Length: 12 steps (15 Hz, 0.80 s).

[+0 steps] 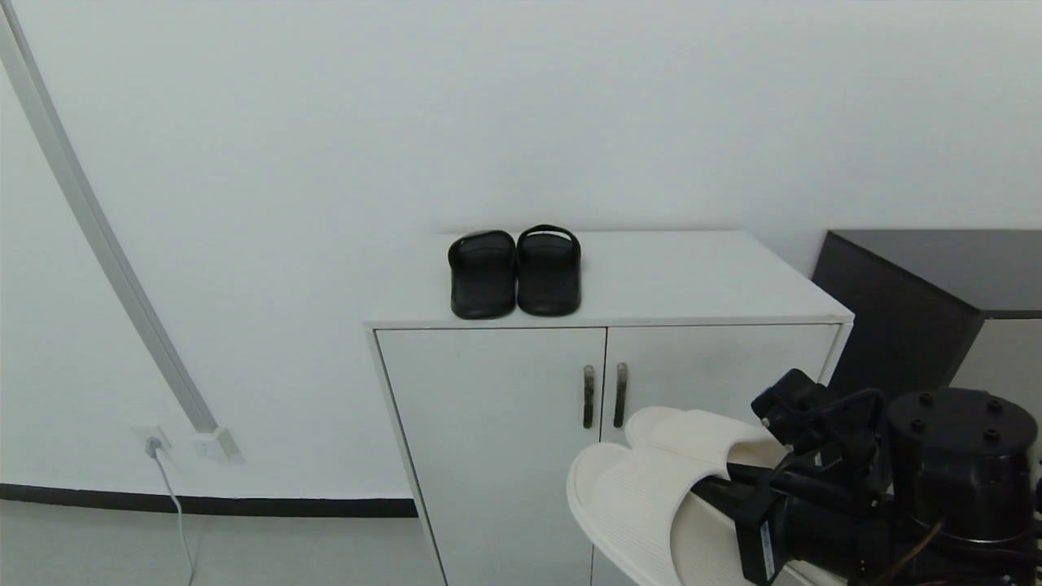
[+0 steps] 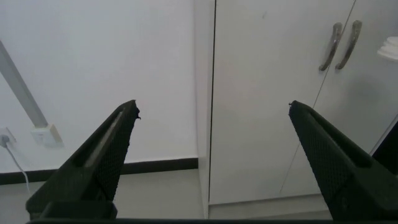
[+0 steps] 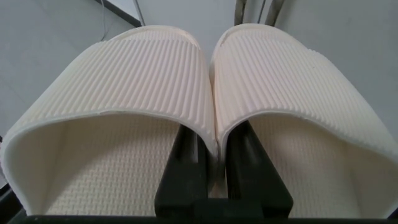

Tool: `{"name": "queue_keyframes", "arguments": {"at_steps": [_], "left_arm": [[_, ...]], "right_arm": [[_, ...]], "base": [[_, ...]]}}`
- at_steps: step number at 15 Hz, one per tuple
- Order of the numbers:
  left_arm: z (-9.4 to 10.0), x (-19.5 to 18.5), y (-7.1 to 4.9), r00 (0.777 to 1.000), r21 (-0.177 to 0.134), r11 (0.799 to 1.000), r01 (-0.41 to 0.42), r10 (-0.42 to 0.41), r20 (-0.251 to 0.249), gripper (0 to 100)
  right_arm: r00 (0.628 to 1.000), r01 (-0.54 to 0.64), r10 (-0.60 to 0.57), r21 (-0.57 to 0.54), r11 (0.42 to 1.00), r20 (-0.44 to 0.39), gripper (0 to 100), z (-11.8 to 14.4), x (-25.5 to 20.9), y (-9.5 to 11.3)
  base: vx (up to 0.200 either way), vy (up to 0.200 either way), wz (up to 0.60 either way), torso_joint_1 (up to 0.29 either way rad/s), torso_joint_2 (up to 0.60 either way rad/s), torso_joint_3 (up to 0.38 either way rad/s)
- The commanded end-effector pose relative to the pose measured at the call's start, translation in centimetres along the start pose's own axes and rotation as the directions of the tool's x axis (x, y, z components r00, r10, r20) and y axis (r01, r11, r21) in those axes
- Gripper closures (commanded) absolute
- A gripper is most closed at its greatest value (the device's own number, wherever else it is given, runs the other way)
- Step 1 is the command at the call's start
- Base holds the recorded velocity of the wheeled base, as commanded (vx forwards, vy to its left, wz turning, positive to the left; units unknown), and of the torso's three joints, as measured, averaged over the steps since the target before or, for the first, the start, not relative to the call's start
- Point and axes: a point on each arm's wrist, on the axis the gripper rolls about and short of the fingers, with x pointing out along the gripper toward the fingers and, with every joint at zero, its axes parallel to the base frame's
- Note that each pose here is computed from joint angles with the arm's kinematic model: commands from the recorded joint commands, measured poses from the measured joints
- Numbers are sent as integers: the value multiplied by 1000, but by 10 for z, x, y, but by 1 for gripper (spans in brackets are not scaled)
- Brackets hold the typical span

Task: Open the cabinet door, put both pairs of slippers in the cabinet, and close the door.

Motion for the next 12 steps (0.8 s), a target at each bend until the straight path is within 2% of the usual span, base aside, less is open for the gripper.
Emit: {"name": "queue_keyframes", "arguments": {"at_steps": [1, 7, 12], "left_arm": [[0, 0, 0, 1000, 0, 1000, 0, 0, -1, 0], [0, 0, 0, 1000, 0, 1000, 0, 0, -1, 0], [0, 0, 0, 1000, -2, 1000, -6, 6, -1, 0]], "right_arm": [[1000, -4, 4, -1, 1000, -3, 100, -1, 0, 1], [1000, -4, 4, -2, 1000, -8, 100, -2, 0, 1], [1000, -5, 5, -5, 1000, -10, 100, -2, 0, 2]], "base": [[0, 0, 0, -178, 500, 320], [0, 0, 0, -161, 486, 320], [0, 0, 0, -109, 456, 341]]}}
